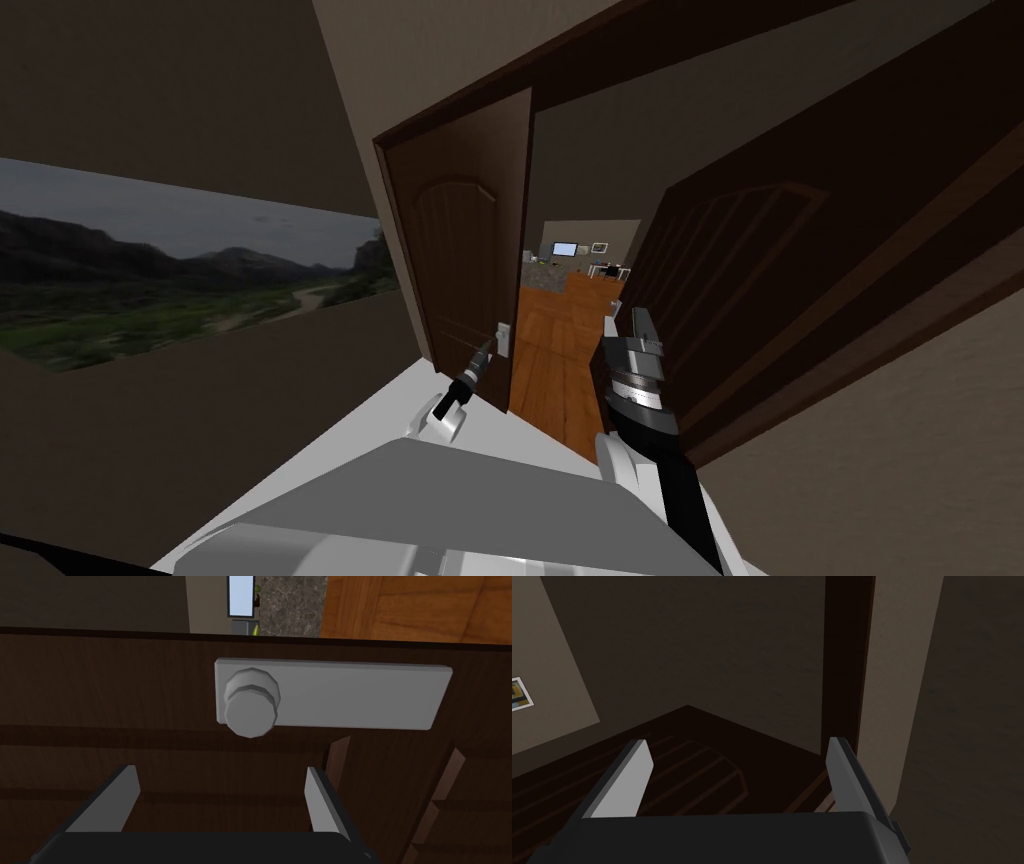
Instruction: Push the door open
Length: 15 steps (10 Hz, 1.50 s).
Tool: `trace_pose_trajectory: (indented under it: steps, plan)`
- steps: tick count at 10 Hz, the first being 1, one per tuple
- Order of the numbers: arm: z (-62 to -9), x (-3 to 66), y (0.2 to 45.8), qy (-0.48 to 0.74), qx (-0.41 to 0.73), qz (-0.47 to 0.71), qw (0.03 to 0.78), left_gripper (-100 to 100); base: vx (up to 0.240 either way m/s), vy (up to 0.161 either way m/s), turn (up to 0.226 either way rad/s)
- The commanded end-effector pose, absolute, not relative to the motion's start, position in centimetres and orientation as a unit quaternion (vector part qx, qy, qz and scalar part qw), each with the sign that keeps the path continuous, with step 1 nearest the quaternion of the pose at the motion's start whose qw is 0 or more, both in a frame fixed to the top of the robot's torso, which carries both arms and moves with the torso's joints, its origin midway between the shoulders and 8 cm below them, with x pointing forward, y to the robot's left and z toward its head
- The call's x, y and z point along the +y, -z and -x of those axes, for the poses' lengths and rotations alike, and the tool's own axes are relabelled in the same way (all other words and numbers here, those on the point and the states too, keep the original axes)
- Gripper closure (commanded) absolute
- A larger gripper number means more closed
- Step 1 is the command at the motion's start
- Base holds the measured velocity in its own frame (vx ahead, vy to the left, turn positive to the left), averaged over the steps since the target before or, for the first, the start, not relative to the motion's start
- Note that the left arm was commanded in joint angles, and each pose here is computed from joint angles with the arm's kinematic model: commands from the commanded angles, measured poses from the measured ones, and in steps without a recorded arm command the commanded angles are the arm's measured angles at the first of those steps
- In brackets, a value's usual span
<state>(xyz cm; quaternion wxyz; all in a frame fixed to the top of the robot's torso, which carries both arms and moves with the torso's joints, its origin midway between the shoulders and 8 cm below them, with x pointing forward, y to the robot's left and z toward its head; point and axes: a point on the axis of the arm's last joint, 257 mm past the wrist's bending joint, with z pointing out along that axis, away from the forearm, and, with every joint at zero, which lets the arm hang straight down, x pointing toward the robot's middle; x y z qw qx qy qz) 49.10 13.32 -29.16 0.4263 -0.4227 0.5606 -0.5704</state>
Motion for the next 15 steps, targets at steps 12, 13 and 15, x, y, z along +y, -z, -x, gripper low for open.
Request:
trace_pose_trajectory:
  steps: [12, 13, 15]
  plan:
    - [-49.9, 13.6, 29.5, 0.567, 0.557, 0.428, 0.430, 100, 0.089, -0.022, -0.015]
    - [-50.4, 14.2, 29.2, 0.565, 0.554, 0.429, 0.436, 100, 0.084, -0.042, 0.031]
    - [-50.7, 14.8, 29.2, 0.562, 0.552, 0.432, 0.440, 100, 0.127, -0.054, 0.039]
